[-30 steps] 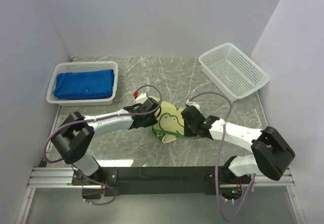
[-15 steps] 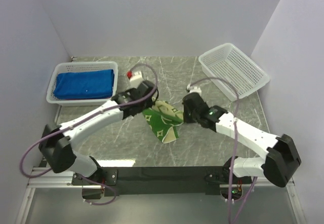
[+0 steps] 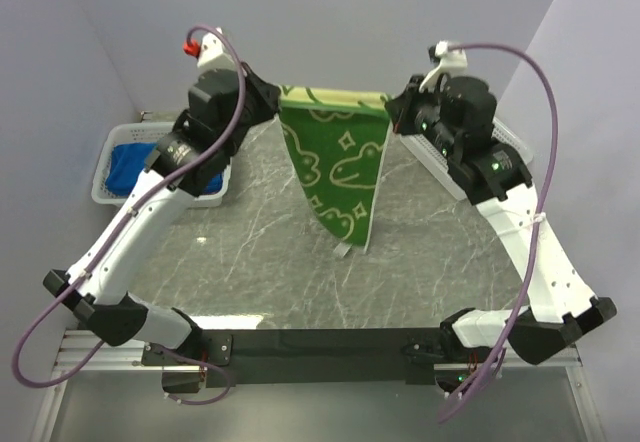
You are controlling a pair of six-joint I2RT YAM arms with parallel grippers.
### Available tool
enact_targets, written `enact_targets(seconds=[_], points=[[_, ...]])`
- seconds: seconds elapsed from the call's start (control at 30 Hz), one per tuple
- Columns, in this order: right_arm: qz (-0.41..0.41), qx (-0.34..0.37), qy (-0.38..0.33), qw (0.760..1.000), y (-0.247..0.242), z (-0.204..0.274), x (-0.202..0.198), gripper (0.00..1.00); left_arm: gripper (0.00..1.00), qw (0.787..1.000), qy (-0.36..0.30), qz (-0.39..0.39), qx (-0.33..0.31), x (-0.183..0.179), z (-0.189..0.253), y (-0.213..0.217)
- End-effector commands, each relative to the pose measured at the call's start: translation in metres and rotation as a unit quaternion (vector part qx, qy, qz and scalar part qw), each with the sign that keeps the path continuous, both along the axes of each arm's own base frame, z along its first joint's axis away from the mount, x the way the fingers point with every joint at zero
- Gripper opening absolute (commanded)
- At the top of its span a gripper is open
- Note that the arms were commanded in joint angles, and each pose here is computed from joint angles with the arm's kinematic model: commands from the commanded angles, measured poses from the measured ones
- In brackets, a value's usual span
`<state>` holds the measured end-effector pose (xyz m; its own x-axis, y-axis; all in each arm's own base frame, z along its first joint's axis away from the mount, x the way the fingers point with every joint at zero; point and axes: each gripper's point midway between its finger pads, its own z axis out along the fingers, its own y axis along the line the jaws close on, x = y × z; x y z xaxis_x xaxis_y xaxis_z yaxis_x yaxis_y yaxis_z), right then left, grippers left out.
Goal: Fold and stack the towels
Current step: Flatten out the crumpled towel
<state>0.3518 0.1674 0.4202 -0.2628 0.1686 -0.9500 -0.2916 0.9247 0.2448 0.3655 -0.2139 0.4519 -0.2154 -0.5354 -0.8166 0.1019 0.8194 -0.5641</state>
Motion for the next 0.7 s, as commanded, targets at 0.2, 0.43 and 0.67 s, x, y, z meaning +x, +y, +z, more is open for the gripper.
enact_targets(seconds=[0.2, 0.43, 0.67], points=[[-0.039, -0.059, -0.087, 0.994, -0.040, 0.056, 0.077, 0.00, 0.01, 0.997, -0.073, 0.015, -0.005, 0.075, 0.053, 0.040], [-0.025, -0.067, -0.121, 0.990, -0.036, 0.068, 0.095, 0.00, 0.01, 0.994, -0.105, 0.011, 0.007, 0.096, 0.063, 0.059], [0.009, -0.067, -0.079, 0.995, -0.029, 0.024, 0.080, 0.00, 0.01, 0.997, -0.080, -0.022, -0.005, 0.084, 0.043, 0.057]])
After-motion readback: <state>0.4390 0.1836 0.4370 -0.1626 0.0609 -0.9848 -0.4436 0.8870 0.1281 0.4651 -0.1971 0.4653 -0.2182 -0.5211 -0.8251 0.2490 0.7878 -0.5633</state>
